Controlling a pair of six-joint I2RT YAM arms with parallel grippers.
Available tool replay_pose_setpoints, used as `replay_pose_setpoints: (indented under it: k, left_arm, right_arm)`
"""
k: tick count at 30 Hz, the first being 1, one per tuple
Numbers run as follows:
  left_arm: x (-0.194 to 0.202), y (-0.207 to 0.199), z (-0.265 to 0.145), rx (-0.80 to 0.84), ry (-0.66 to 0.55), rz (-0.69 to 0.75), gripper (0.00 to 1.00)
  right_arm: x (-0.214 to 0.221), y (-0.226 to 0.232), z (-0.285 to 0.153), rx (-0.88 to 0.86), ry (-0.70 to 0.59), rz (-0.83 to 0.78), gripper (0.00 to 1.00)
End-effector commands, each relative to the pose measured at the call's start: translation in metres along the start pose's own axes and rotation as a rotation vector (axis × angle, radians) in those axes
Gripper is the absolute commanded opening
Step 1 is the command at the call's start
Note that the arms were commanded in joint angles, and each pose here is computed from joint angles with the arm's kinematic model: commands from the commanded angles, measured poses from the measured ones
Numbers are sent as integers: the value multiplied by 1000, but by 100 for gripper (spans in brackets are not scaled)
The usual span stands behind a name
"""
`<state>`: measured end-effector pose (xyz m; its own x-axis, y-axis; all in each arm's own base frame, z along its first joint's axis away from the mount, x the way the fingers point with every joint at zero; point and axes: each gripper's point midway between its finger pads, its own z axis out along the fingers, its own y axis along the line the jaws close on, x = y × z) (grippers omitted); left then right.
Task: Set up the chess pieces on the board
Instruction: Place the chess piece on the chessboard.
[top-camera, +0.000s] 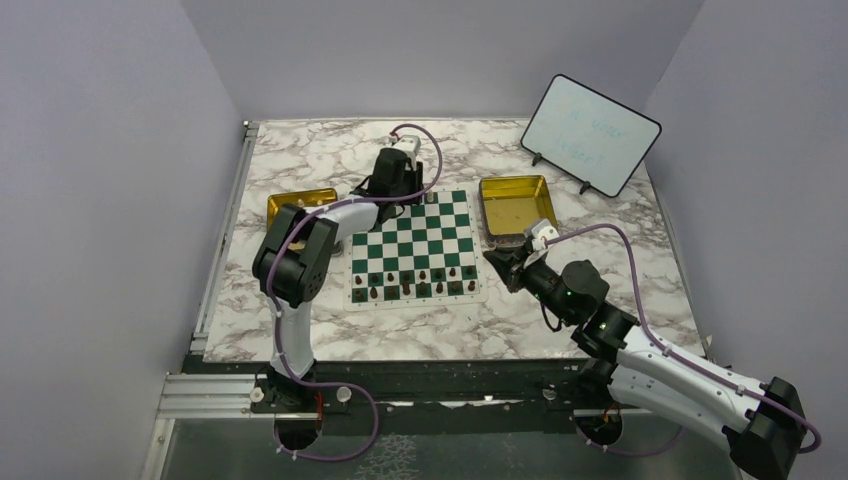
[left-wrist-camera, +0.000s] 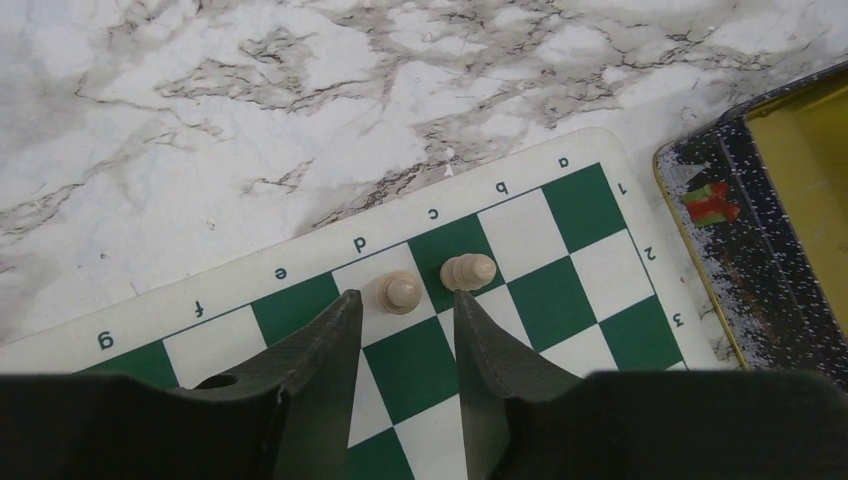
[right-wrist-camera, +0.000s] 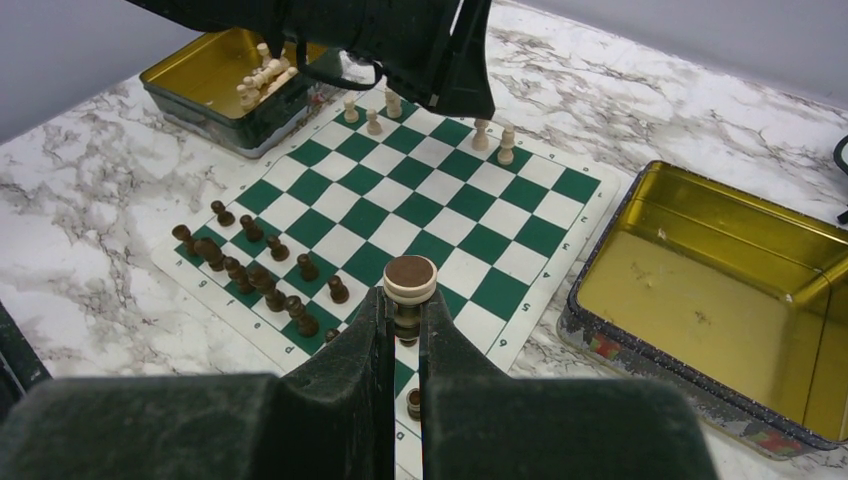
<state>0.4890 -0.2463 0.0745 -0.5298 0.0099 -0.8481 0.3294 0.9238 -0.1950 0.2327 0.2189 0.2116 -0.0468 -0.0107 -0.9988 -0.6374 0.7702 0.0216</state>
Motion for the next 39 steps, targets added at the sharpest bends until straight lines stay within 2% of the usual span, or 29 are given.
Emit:
replay_pose_setpoints:
  k: [1,9,15,20,28,31,35,39]
  left_arm:
    - [-53,-15,-28,19,-91,-23,42]
    - [-89,-38,-70,100,-100,-89,47]
    - [-105,-68,-116,250,-65,-132,47]
    - [-94,-101,-163,441,5,-142,47]
    - [-51,-136,-229,719,150,-180,47]
    - [-42,-146,-246,806,199,-196,47]
    - [-34,-157,-264,915,264,-215,53]
    - [-29,-159,-271,940,279,-215,57]
  right_arm:
    - [-9,0,0,-1,-14,21,8]
    - [-5,7,0,-34,8,42,9]
    - [-1,13,2,-66,24,51,9]
    - [2,20,6,-95,41,62,9]
    - [0,33,17,-152,51,103,9]
    - [0,38,23,-169,52,126,8]
    - [-3,44,31,-189,50,157,9]
    - [-7,48,39,-197,45,184,9]
